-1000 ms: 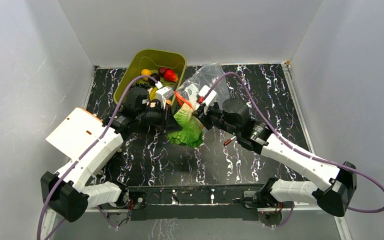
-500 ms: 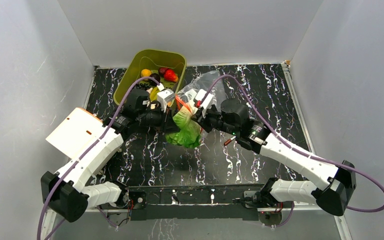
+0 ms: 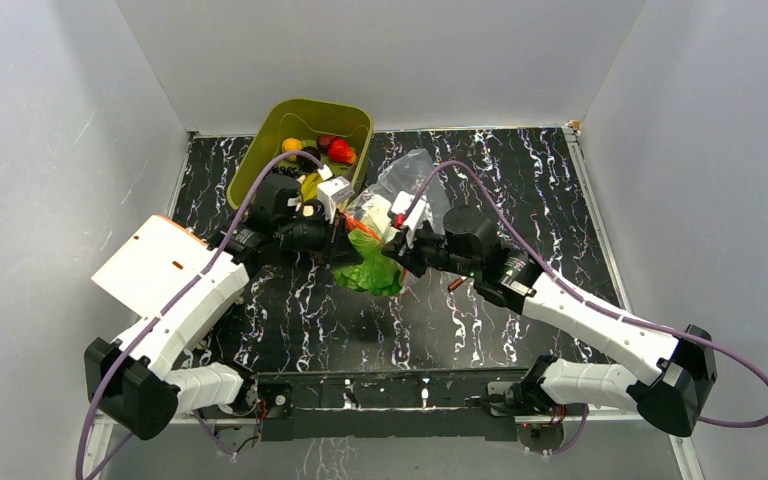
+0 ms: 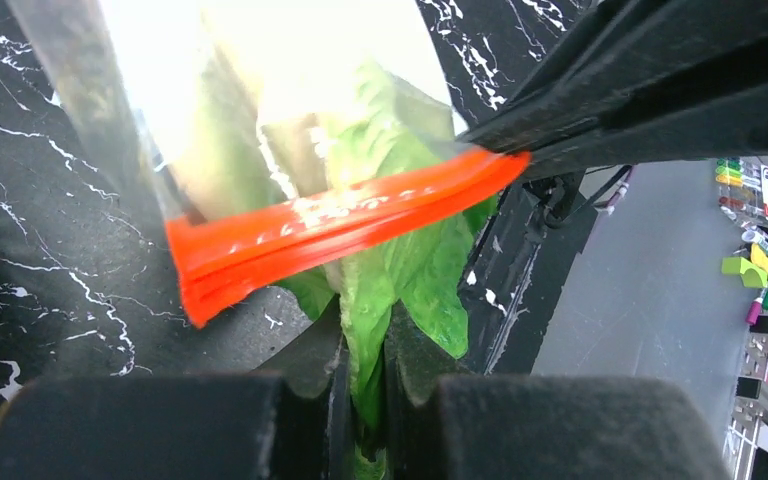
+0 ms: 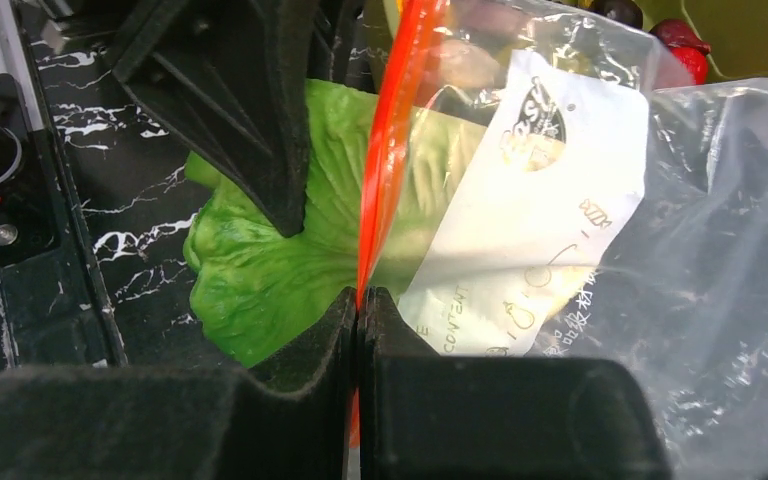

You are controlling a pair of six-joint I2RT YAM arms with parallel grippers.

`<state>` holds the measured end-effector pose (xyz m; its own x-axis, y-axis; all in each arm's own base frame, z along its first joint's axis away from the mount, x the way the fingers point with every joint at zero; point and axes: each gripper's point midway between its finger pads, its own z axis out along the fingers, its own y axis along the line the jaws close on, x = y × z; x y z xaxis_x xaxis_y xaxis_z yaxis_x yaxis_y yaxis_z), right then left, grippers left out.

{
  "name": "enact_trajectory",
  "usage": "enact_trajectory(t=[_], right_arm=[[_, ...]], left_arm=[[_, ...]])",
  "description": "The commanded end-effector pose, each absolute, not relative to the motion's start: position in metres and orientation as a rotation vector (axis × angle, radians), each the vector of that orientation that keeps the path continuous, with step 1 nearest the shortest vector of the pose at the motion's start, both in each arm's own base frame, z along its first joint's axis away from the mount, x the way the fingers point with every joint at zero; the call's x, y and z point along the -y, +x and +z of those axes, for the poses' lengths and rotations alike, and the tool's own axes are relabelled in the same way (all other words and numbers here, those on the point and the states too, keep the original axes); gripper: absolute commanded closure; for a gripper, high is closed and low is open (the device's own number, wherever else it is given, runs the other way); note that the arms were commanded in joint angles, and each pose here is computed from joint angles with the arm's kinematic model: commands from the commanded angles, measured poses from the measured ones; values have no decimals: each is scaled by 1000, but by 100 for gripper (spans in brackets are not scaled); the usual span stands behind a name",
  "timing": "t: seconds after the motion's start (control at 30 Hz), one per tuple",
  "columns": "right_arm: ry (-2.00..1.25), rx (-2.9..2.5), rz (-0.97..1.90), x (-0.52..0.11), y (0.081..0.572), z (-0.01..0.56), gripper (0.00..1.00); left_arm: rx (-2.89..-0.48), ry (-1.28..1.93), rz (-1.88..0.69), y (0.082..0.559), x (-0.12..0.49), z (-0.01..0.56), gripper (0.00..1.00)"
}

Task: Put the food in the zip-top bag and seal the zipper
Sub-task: Place the fake vegetable in the zipper food storage bag.

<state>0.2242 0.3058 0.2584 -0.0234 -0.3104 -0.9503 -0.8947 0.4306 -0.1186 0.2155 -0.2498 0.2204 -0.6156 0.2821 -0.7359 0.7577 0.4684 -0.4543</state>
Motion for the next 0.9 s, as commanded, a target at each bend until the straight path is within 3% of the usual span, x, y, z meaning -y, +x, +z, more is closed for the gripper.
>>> enact_trajectory(t=[0.0, 0.17, 0.37, 0.6, 0.87], right_arm=[[-1048, -1510, 741, -321, 223, 280, 100], [-1053, -1475, 853, -330, 207, 287, 100], [-1070, -1429, 1004, -338, 185, 297, 100], [-1036, -1510, 945, -337, 198, 280, 100], [-992, -1563, 975, -344, 204, 272, 100]], left_arm=[[-1945, 908, -1126, 206, 255, 259, 100], [-1880, 936, -1152, 203, 258, 260, 100], [-1990, 835, -1075, 222, 255, 243, 100], [-2029, 794, -1080, 224, 255, 246, 100], [-1751, 951, -1297, 184, 265, 281, 100]])
